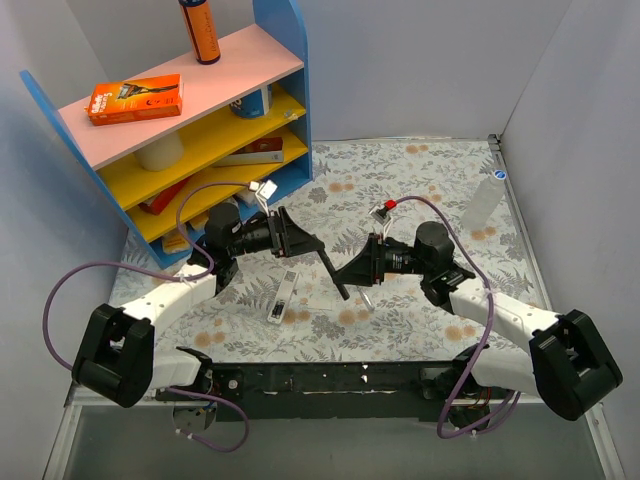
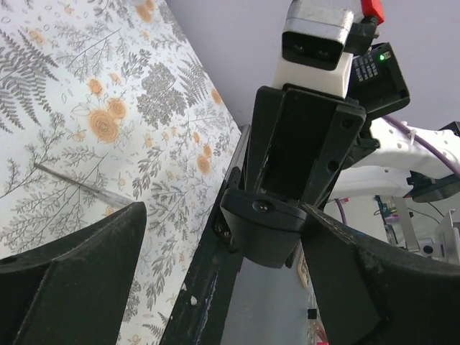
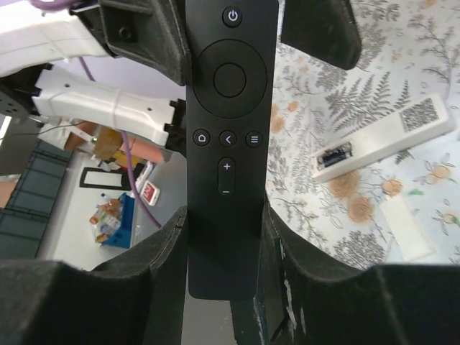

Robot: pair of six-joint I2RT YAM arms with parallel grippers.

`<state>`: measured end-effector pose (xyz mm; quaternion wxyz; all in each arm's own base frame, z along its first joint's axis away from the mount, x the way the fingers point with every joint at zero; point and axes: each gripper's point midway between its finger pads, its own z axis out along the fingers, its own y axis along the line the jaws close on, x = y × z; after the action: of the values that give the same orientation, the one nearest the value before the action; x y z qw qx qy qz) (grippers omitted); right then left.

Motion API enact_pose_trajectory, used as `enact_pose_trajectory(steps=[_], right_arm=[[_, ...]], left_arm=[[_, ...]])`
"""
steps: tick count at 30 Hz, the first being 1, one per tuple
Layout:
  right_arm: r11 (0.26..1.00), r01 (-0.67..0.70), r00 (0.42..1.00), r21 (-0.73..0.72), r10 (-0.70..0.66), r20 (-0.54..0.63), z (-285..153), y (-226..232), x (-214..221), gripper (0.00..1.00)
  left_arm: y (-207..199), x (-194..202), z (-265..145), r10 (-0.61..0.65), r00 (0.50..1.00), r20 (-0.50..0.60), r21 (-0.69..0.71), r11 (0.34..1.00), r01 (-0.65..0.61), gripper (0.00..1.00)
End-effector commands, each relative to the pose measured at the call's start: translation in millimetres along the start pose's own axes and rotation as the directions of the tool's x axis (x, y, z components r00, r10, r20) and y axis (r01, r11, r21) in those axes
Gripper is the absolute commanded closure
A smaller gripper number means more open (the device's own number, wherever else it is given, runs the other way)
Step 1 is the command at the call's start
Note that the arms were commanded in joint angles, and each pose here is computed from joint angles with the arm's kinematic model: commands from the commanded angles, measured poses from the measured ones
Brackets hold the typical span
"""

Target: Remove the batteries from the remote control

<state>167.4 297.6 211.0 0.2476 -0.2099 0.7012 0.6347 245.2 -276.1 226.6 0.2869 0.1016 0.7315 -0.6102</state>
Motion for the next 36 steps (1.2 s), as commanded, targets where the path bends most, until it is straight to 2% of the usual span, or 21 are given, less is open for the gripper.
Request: enact_pose_trajectory(steps=[1, 3, 4, 8, 10, 14, 18, 20, 21, 22, 24, 25, 26, 30, 32, 36], right_arm=[[0.989, 0.071, 0.996, -0.128, -0.064, 0.055, 1.9, 34.9, -14.4, 0.84], [0.987, 0.070, 0.996, -0.143, -0.061, 0.066, 2.4, 38.5, -15.6, 0.84], [0.988, 0.063, 0.996, -0.144, -0.054, 0.066, 3.0, 37.7, -15.8, 0.84], [0.984, 0.044, 0.998, -0.171, -0.034, 0.061, 3.4, 38.2, -11.5, 0.84], [0.982, 0.041, 0.997, -0.184, -0.029, 0.069, 4.0, 39.6, -12.3, 0.84], [0.986, 0.013, 0.997, -0.164, -0.001, 0.072, 7.1, 29.9, -11.2, 0.84], [0.990, -0.024, 0.998, -0.142, 0.033, 0.061, 9.0, 19.2, -5.5, 0.82], [0.991, -0.041, 0.997, -0.124, 0.050, 0.063, 9.8, 14.3, -4.6, 0.76], [0.992, -0.051, 0.996, -0.112, 0.058, 0.062, 9.9, 11.9, -3.9, 0.73], [0.993, -0.052, 0.996, -0.104, 0.059, 0.064, 10.0, 10.5, -3.9, 0.64], [0.996, -0.057, 0.996, -0.067, 0.061, 0.064, 10.2, 4.3, -2.5, 0.57], [0.997, -0.053, 0.996, -0.049, 0.056, 0.065, 10.5, 1.8, -4.1, 0.52], [0.998, -0.051, 0.996, -0.024, 0.053, 0.076, 10.5, -1.6, -6.1, 0.50], [0.996, -0.017, 0.996, 0.090, 0.010, 0.085, 7.3, -15.1, -9.9, 0.43], [0.988, -0.030, 0.996, 0.151, 0.017, 0.087, 6.3, -23.2, -12.6, 0.38], [0.976, -0.021, 0.996, 0.217, 0.001, 0.092, 5.3, -33.1, -17.3, 0.28]], left_arm=[[-35.8, -11.6, -2.9, 0.069, 0.996, 0.061, 0.116, 0.990, -0.075, 0.18], [-34.5, -10.2, -4.0, 0.060, 0.995, 0.075, 0.119, 0.991, -0.068, 0.22], [-34.6, -9.4, -4.6, 0.054, 0.995, 0.078, 0.123, 0.990, -0.064, 0.29], [-35.3, -6.7, -4.2, 0.016, 0.997, 0.082, 0.143, 0.989, -0.027, 0.42], [-32.6, -4.7, -4.0, -0.001, 0.997, 0.079, 0.140, 0.990, -0.010, 0.44], [-35.6, -1.7, -5.9, -0.026, 0.996, 0.083, 0.167, 0.986, 0.012, 0.54], [-30.0, 0.1, -3.9, -0.064, 0.996, 0.068, 0.142, 0.988, 0.054, 0.74], [-24.3, -0.8, -2.5, -0.083, 0.994, 0.067, 0.111, 0.991, 0.075, 0.81], [-23.2, -1.2, -2.0, -0.085, 0.994, 0.069, 0.101, 0.992, 0.077, 0.90], [-20.6, -4.0, -1.5, -0.083, 0.993, 0.084, 0.084, 0.994, 0.076, 0.94], [-14.9, -4.3, -0.8, -0.101, 0.991, 0.082, 0.044, 0.994, 0.098, 1.00], [-11.5, -7.3, -0.3, -0.084, 0.992, 0.097, 0.021, 0.996, 0.082, 1.00], [-1.4, -2.6, -1.0, -0.114, 0.990, 0.081, -0.033, 0.993, 0.117, 1.00], [23.1, -9.7, -1.6, -0.066, 0.996, 0.061, -0.208, 0.975, 0.077, 1.00], [42.7, -8.6, -8.3, -0.055, 0.997, 0.052, -0.317, 0.946, 0.069, 1.00], [54.0, -9.1, -15.2, -0.067, 0.996, 0.051, -0.386, 0.919, 0.082, 1.00]])
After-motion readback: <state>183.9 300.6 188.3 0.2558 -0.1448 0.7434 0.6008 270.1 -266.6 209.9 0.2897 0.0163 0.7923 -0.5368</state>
